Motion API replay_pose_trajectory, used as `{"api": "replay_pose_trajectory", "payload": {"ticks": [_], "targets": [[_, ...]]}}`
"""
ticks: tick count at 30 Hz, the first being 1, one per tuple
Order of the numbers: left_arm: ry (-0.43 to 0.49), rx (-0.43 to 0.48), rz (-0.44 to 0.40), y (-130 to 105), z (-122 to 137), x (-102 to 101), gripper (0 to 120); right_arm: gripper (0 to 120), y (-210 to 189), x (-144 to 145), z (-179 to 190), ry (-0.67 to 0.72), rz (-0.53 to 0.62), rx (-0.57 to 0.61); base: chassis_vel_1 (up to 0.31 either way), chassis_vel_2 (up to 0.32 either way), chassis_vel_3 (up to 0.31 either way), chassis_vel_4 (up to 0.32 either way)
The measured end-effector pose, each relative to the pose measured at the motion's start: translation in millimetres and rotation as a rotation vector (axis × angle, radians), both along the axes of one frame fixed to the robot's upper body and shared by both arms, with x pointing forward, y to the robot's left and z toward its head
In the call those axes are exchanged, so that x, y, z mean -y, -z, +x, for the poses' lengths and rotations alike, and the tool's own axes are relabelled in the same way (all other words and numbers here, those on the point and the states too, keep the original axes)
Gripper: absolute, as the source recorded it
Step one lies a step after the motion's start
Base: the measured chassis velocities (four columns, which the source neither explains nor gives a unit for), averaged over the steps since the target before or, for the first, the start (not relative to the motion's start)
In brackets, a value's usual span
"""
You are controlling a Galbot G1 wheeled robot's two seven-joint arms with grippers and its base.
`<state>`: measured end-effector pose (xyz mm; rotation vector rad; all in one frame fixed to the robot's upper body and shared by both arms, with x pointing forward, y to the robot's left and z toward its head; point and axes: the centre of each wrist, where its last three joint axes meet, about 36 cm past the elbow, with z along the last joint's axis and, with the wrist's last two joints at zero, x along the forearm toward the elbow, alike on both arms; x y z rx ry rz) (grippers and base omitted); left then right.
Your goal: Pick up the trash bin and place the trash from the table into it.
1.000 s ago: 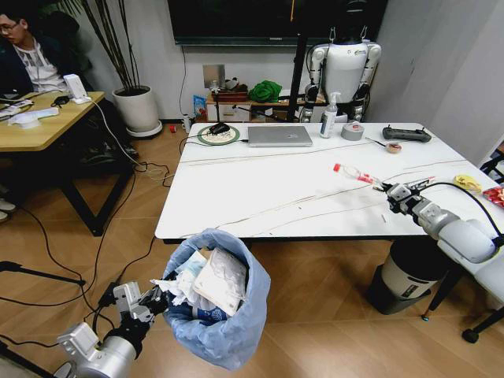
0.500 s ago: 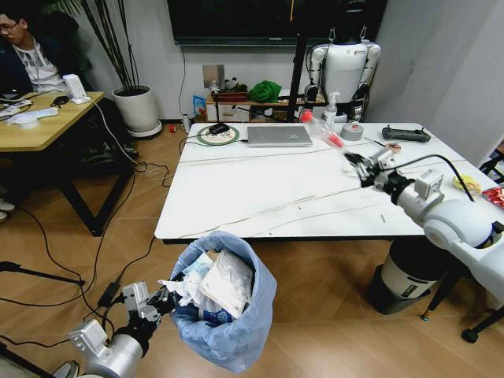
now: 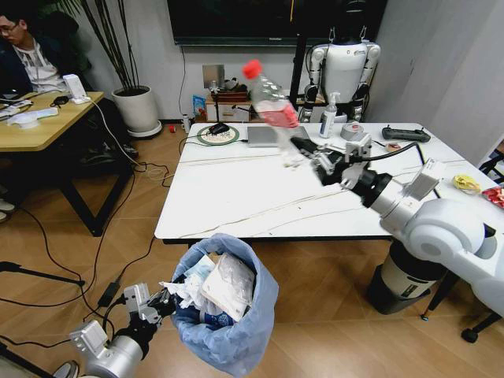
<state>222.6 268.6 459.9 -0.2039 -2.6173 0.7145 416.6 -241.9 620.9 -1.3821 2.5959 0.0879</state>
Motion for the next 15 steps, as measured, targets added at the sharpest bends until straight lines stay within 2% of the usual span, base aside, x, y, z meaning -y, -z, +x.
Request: {"api": "replay_pose_trajectory", "payload": {"ticks": [9,15], "targets": [[-0.007,0.001,0.007,-0.8,-1.8,-2.5,0,0,-1.6,-33.5,1.1,-0.156,0.044,-0.019,0.000,0.000,0.000,0.000],[-0.012,0.009,0.016,-3.5,-0.5,-6.0,0,0,17.0,-52.2,11.2,-0.220,0.035,-0.031,0.000,0.000,0.000,0.000]]}}
